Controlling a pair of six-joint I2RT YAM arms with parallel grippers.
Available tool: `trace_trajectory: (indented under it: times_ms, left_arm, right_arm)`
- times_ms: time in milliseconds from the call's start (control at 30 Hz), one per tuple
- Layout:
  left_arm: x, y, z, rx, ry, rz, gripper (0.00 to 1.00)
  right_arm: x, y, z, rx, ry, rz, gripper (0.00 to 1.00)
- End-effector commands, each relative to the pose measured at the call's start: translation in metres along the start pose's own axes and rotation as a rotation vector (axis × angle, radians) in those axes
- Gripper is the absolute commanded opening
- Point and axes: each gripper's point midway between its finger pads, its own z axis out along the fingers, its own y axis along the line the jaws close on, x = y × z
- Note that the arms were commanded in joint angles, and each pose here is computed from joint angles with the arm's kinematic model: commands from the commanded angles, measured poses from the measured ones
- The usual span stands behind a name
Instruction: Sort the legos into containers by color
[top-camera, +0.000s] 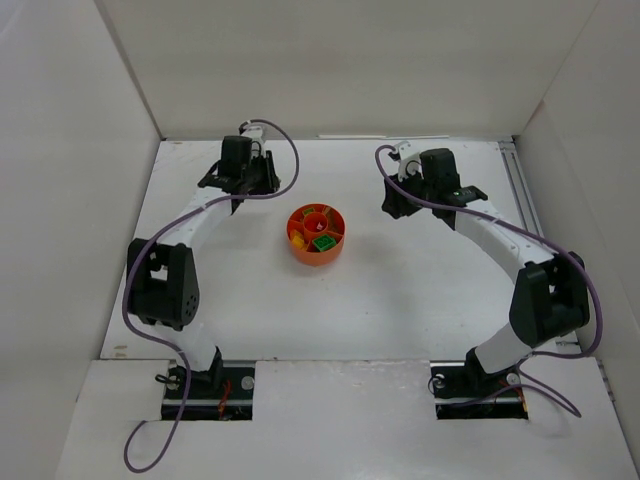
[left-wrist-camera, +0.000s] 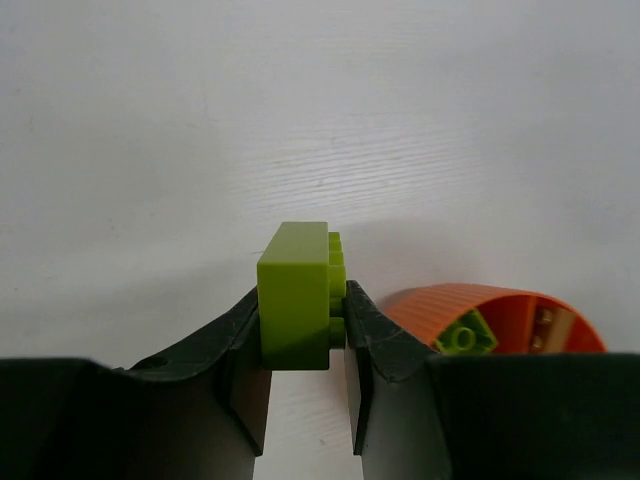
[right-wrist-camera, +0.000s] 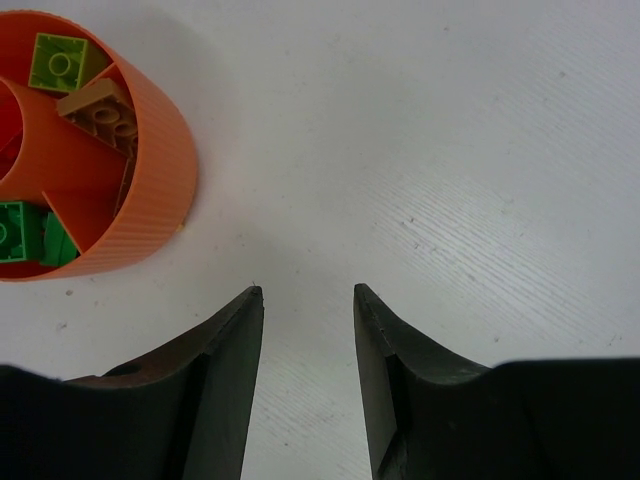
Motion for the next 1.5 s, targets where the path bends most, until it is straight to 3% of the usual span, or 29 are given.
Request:
trace_trajectory:
  times_ms: [0,133,367,767,833,900,1200,1300,1367,1400,1433,1467]
  left_arm:
    - [-0.004,-0.037,-0.018,0.096,-0.017,-0.023,0.17]
    - [-0.008,-0.061,-0.038,0.124,-0.042,0.011,0.17]
    - [0.025,-0.084,-0.043,0.087,0.025,0.032,0.18]
    - [0.053,-0.085,-0.038,0.032,0.084,0.044,0.22]
    - [0.051,-0.088,-0.040,0.026,0.081,0.051,0.35]
    - [0.055,-0.090,-0.041,0.008,0.084,0.067,0.41]
    - [0.045,-0.102,-0.058,0.039,0.046,0.066,0.48]
    - [0.040,-0.103,-0.070,0.047,0.027,0.055,0.54]
    - [0.025,-0.108,-0.088,0.068,-0.027,0.038,0.75]
    - [0.018,-0.107,-0.095,0.065,-0.054,0.026,0.91]
    - [0.007,-0.101,-0.109,0.037,-0.106,0.020,1.00]
    - [0.003,-0.096,-0.116,0.005,-0.127,-0.034,1.00]
  right_arm:
    - [-0.026,0.001,-0.005,-0.013,-0.083,-0.018,0.47]
    - [-0.024,0.003,-0.007,-0.023,-0.082,-0.018,0.47]
    - [-0.018,0.000,-0.010,-0.017,-0.064,-0.018,0.47]
    - [-0.015,0.003,-0.017,-0.024,-0.065,-0.037,0.47]
    - [-0.013,0.004,-0.019,-0.024,-0.065,-0.036,0.47]
    - [-0.011,0.003,-0.020,-0.015,-0.063,-0.036,0.48]
    - [-0.011,0.005,-0.028,-0.012,-0.081,-0.042,0.48]
    - [-0.012,0.005,-0.033,-0.002,-0.090,-0.045,0.52]
    - [-0.015,0.004,-0.036,0.008,-0.100,-0.047,0.55]
    - [-0.018,0.002,-0.041,0.017,-0.112,-0.036,0.57]
    - [-0.017,0.001,-0.041,0.025,-0.111,-0.024,0.61]
    - [-0.021,-0.002,-0.046,0.035,-0.125,-0.023,0.65]
